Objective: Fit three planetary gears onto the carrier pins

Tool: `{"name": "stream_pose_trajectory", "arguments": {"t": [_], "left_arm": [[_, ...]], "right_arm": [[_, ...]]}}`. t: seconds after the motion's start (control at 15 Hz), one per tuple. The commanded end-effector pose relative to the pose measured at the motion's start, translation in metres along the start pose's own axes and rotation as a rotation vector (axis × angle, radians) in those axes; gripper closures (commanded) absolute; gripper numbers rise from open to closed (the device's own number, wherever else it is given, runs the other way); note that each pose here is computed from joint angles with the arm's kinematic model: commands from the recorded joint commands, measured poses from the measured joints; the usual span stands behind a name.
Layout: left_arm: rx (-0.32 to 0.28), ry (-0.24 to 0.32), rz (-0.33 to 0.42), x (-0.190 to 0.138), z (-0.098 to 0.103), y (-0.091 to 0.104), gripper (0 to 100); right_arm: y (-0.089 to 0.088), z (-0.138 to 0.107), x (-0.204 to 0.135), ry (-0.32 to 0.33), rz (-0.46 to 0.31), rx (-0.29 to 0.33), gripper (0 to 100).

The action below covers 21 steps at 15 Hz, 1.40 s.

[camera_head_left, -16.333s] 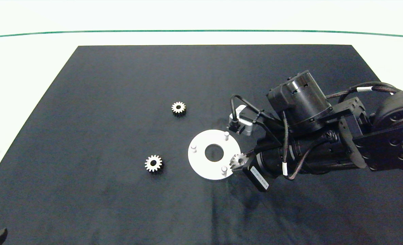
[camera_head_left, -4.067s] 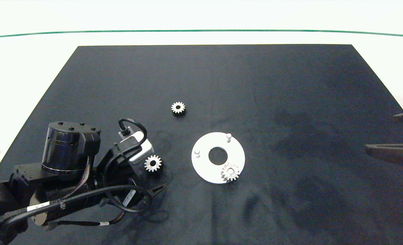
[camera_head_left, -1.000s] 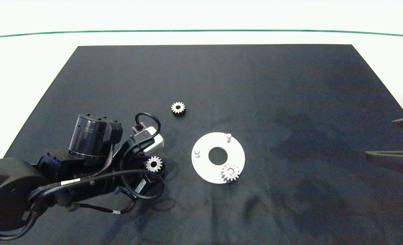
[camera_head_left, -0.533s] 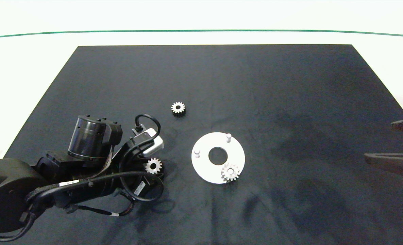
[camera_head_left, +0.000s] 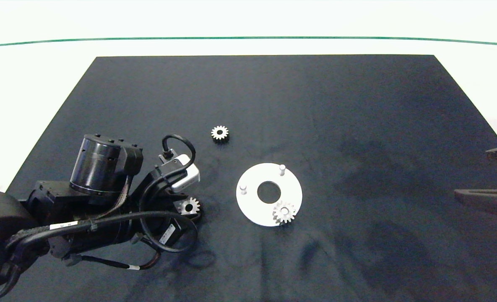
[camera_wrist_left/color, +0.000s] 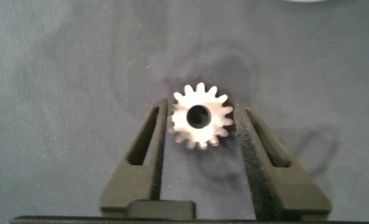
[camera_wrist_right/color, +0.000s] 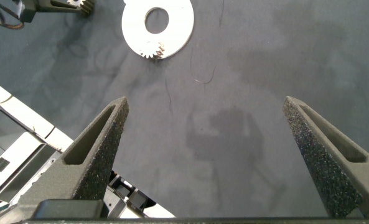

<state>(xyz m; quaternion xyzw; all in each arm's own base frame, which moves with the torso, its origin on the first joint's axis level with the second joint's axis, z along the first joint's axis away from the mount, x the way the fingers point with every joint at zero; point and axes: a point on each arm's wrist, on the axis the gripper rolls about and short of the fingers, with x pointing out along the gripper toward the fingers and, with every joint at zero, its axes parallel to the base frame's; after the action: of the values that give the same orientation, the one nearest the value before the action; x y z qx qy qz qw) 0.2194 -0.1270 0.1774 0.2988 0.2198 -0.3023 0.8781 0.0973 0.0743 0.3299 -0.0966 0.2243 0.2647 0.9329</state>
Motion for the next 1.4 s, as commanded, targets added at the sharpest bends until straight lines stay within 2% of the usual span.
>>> {"name": "stream_pose_trajectory", "arguments": {"t": [0.07,0.33,1.0,1.07,1.27,1.4], "left_arm": [[0.005,-0.022,0.001,-0.006,0.004,-0.001,78],[0.003,-0.006,-0.006,-0.002,0.001,-0.002,78],[0.003,-0.046,0.013,-0.012,0.008,0.001,78],[0.002,-0.045,0.016,-0.012,0.008,0.001,0],[0.007,-0.007,0.030,-0.013,0.008,0.001,0],[0.023,0.023,-0.005,-0.016,0.010,-0.004,0]], "right_arm": [[0.000,-0.001,-0.001,0.002,0.000,-0.001,0],[0.000,-0.001,-0.001,0.001,0.000,-0.001,0],[0.000,-0.002,0.000,0.009,0.000,-0.002,0],[0.000,-0.002,0.000,0.009,0.000,-0.002,0],[0.000,-0.003,0.000,0.010,0.000,-0.002,0],[0.000,-0.003,0.000,0.010,0.000,-0.002,0]]}}
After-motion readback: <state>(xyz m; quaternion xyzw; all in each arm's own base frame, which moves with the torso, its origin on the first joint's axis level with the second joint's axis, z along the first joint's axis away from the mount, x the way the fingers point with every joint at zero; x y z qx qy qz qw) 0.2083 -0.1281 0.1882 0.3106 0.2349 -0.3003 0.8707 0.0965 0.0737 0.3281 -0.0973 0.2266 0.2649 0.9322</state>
